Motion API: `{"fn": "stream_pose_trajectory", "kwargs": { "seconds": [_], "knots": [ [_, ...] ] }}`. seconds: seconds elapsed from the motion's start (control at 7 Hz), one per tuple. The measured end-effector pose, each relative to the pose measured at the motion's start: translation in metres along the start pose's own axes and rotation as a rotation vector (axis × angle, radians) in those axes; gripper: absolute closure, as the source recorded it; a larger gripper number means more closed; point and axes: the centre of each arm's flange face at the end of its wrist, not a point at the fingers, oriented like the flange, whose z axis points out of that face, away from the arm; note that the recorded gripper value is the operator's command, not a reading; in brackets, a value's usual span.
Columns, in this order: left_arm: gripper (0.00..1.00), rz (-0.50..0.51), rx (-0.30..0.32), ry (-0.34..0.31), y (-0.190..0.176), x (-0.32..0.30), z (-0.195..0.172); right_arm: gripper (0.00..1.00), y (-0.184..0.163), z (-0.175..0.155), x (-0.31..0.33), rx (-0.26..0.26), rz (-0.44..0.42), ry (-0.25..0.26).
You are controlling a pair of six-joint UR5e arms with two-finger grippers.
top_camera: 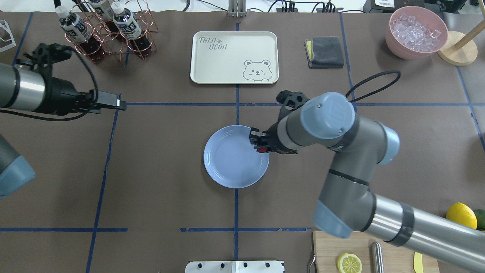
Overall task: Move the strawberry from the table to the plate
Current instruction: 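Carry the strawberry over the plate with right gripper while left arm withdraws, then lower the strawberry onto the plate and open the right gripper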
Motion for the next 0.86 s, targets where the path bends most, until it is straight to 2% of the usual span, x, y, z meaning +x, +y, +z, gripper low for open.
{"fn": "stream_pose_trajectory", "kwargs": {
  "seconds": [0.14,0.43,0.86],
  "knots": [
    [0.01,0.024,0.017,-0.033,0.007,-0.026,-0.023,1.0,0.02,0.021,-0.032,0.019,0.026,0.004],
    [0.01,0.041,0.035,-0.069,0.01,-0.051,-0.042,1.0,0.042,0.046,-0.048,0.032,0.034,0.025],
    [0.01,0.039,0.04,-0.077,0.012,-0.055,-0.045,1.0,0.042,0.068,-0.044,0.055,0.031,0.066]
  ]
}}
